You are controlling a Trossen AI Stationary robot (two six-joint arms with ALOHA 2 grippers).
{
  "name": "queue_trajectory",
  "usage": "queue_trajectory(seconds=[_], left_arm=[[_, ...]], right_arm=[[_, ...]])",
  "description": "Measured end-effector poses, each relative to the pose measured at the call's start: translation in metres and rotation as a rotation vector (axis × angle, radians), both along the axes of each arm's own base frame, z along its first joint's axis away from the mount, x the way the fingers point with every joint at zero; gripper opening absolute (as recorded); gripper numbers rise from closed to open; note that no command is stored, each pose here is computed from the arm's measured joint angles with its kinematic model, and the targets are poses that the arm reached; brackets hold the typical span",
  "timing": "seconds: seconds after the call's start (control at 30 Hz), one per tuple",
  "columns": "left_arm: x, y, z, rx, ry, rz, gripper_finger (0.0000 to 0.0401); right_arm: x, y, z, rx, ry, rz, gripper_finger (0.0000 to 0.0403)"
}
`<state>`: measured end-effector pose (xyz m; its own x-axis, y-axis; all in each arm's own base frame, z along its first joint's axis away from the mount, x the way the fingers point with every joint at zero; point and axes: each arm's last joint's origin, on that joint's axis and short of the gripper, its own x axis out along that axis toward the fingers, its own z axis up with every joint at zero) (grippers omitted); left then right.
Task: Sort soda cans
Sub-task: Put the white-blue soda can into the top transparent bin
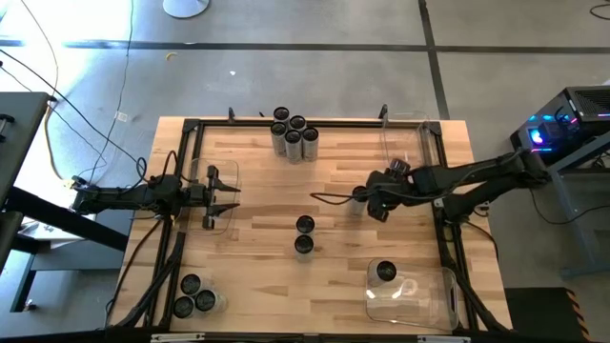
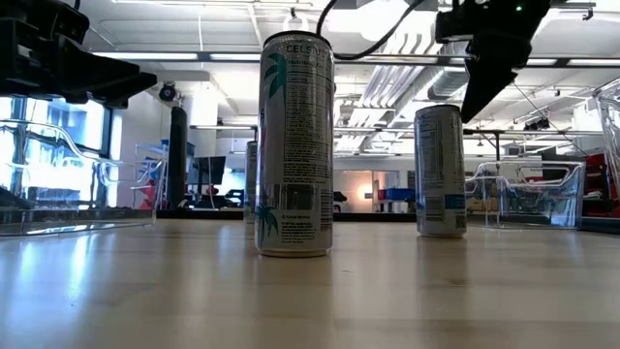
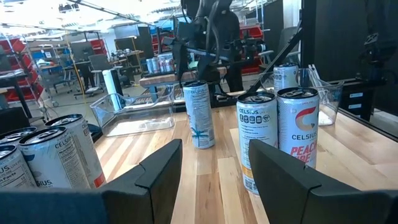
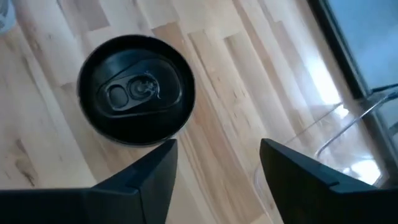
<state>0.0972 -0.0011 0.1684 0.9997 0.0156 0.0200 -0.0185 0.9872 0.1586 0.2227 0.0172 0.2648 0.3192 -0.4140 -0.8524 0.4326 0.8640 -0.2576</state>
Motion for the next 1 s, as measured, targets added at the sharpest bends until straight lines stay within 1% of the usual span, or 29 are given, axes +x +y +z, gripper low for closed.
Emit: queue_trajectory(seconds=[0.17,0.27,0.47,0.53,0.57,0.63,0.67,0.73,0.8,0.9,1.0], left_arm=[[0.0,0.0,0.0,0.0,0.0,-0.001,0.0179],[0.0,0.0,0.0,0.0,0.0,-0.001,0.0179],[0.0,0.0,0.0,0.0,-0.001,0.0,0.0179],[0.0,0.0,0.0,0.0,0.0,-0.001,0.0179],[0.0,0.0,0.0,0.0,0.0,0.0,0.0179],[0.0,0.0,0.0,0.0,0.0,0.0,0.0179],[0.0,0.0,0.0,0.0,0.0,0.0,0.0179],[0.0,0.0,0.0,0.0,0.0,0.0,0.0179],[0.0,0.0,0.0,0.0,0.0,0.0,0.0179],[0.0,0.0,0.0,0.0,0.0,0.0,0.0179],[0.0,0.0,0.0,0.0,0.0,0.0,0.0179]], right_arm=[[0.002,0.004,0.0,0.071,-0.004,0.043,0.0183],[0.004,0.011,0.0,0.141,-0.03,0.089,0.017],[0.009,0.028,0.002,0.308,-0.074,0.204,0.0165],[0.008,0.033,0.002,0.361,-0.062,0.262,0.0165],[0.006,0.035,0.003,0.369,-0.055,0.289,0.0165],[0.003,0.035,0.003,0.33,-0.036,0.294,0.0165],[0.001,0.034,0.002,0.282,-0.022,0.262,0.0165],[-0.002,0.026,0.001,0.147,-0.008,0.155,0.0165],[-0.003,0.016,0.001,0.058,-0.009,0.075,0.0165],[0.0,0.002,0.001,0.038,-0.008,0.029,0.0165],[0.005,-0.008,0.001,0.038,-0.023,0.018,0.0165]])
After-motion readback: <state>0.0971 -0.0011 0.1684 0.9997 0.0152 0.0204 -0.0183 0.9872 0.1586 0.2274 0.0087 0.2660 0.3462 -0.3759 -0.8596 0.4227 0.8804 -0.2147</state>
